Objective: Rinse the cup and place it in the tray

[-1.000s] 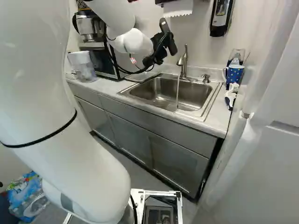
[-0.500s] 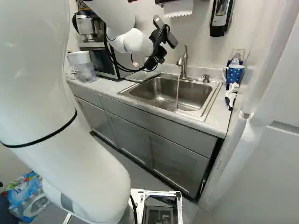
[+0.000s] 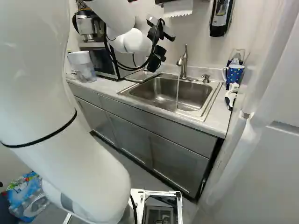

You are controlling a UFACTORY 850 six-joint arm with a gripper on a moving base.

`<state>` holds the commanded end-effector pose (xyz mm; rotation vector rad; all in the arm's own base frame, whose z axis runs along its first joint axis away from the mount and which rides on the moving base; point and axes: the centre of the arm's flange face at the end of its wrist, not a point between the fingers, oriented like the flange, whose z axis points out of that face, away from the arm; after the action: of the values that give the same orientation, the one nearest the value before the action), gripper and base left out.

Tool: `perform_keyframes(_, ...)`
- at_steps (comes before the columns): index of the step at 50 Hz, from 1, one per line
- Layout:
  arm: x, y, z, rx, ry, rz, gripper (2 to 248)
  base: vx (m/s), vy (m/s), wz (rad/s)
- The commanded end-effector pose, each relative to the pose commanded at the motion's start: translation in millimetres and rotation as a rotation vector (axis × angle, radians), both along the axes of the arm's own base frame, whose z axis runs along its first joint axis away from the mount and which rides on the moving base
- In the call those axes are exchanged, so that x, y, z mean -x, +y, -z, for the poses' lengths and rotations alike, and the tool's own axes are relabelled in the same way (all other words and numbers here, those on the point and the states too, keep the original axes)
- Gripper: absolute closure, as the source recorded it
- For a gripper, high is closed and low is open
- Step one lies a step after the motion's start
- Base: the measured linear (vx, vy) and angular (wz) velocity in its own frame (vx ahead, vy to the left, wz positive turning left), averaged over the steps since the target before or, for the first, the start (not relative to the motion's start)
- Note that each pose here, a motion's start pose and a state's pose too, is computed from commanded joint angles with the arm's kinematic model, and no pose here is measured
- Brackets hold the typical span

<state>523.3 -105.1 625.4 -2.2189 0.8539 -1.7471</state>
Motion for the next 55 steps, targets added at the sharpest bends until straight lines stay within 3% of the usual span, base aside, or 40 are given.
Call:
perform_keyframes(44,0.0,0.0,0.0,0.434,0.091,-0.133,125,0.000,0.000,0.000)
perform_keyframes(55,-0.2,0.2,0.0,0.434,0.091,-0.133,125,0.000,0.000,0.000)
